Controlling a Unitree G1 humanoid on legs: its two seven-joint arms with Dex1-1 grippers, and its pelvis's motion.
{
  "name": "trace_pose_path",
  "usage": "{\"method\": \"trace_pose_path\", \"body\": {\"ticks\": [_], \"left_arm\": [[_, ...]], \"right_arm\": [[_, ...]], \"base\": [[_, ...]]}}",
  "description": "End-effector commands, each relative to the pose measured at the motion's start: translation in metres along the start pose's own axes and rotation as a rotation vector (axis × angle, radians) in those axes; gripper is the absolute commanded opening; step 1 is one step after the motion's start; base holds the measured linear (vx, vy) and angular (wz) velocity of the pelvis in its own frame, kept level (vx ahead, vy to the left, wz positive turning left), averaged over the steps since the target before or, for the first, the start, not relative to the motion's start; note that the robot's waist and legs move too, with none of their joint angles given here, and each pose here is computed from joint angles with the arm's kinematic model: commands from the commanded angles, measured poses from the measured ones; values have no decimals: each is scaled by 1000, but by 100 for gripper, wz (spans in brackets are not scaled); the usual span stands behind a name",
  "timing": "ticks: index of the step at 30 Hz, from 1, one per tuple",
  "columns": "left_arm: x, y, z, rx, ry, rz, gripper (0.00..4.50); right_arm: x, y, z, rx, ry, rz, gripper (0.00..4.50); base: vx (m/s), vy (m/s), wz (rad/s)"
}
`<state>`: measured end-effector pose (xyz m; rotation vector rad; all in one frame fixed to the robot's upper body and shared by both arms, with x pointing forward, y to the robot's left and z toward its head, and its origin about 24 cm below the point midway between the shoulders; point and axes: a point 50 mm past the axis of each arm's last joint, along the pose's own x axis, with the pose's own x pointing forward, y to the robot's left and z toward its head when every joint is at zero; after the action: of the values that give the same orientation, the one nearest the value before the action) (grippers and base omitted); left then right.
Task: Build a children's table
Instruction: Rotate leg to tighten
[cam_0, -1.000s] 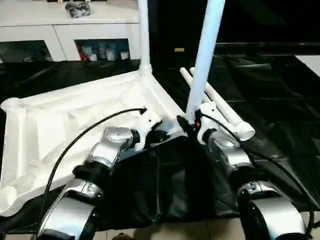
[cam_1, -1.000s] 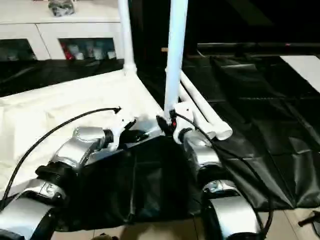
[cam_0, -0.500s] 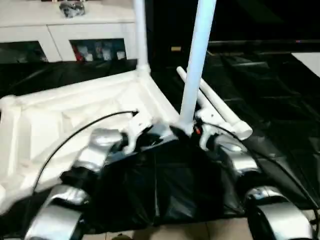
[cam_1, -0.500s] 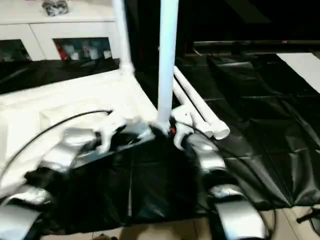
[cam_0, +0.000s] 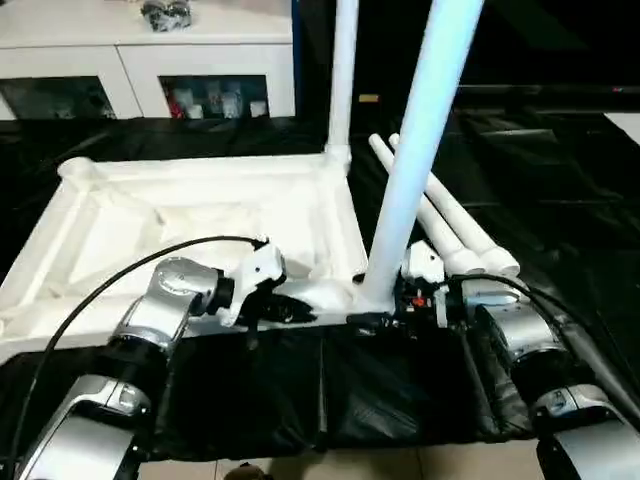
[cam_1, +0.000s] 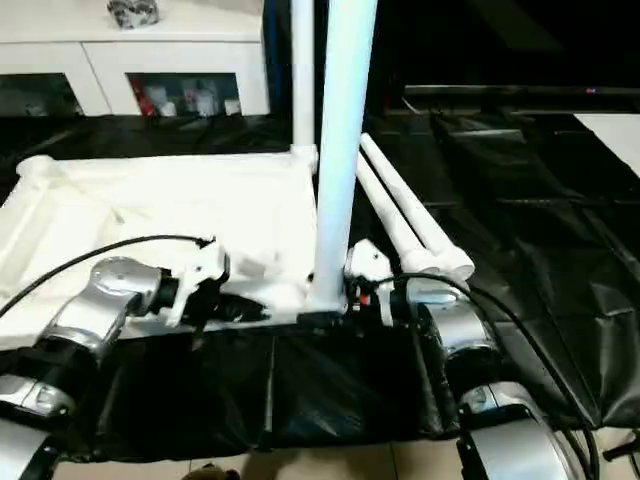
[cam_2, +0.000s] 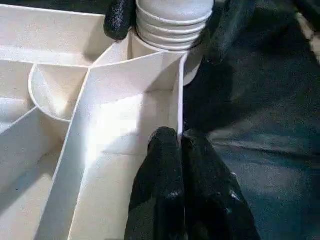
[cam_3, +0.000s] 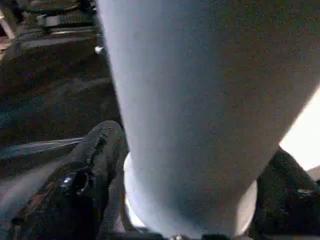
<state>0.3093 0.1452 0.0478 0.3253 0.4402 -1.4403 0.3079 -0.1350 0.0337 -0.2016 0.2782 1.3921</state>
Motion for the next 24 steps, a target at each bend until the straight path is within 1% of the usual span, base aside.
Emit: {"method": "trace_pose_path", "body": {"ticks": [1, 3, 7, 8, 9, 10, 11, 12, 13, 14, 15, 17, 18, 19, 20, 21, 23, 24], "left_arm": [[2, 1, 12, 44, -46, -19, 0], [1, 0, 11, 43, -44, -25, 0], [1, 1, 10, 24, -56, -13, 0], [3, 3, 11, 6, -69, 17, 0], [3, 3, 11, 6, -69, 17, 0], [4, 3, 11, 0, -73, 30, 0], [10, 11, 14, -36, -77, 141, 0], [13, 15, 15, -52, -80, 189, 0], [20, 20, 20, -80, -99, 270, 0], [20, 20, 20, -81, -100, 272, 0], [25, 24, 23, -100, -106, 326, 0], [32, 28, 27, -131, -109, 406, 0], [34, 30, 28, -143, -109, 431, 0], [34, 30, 28, -143, -109, 431, 0], [42, 33, 34, -172, -123, 517, 0], [45, 35, 36, -166, -114, 555, 0], [49, 35, 38, -164, -114, 582, 0], [52, 34, 39, -157, -117, 585, 0]], "right_arm": [[14, 16, -7, 28, 27, 143, 322], [15, 18, -8, 33, 26, 154, 298], [15, 19, -10, 65, 2, 133, 281], [17, 16, -9, 113, -29, 77, 276], [17, 16, -9, 113, -29, 77, 273], [18, 15, -10, 131, -38, 51, 272], [24, 8, -12, 177, -54, -101, 272], [27, 4, -14, 185, -49, -184, 271], [32, -2, -16, 214, -54, -316, 270], [32, -2, -16, 215, -54, -320, 270], [36, -6, -18, 243, -56, -420, 270], [41, -12, -19, 299, -61, -557, 269], [43, -13, -20, 321, -65, -597, 269], [43, -13, -20, 321, -65, -597, 269], [48, -19, -20, 383, -70, -727, 269], [51, -20, -18, 407, -80, -772, 269], [54, -21, -17, 426, -93, -805, 269], [58, -21, -13, 434, -121, -814, 269]], "base": [[0, 0, 0], [0, 0, 0], [0, 0, 0], [0, 0, 0], [0, 0, 0], [0, 0, 0], [0, 0, 0], [0, 0, 0], [0, 0, 0], [0, 0, 0], [0, 0, 0], [0, 0, 0], [0, 0, 0], [0, 0, 0], [0, 0, 0], [0, 0, 0], [0, 0, 0], [0, 0, 0]]}}
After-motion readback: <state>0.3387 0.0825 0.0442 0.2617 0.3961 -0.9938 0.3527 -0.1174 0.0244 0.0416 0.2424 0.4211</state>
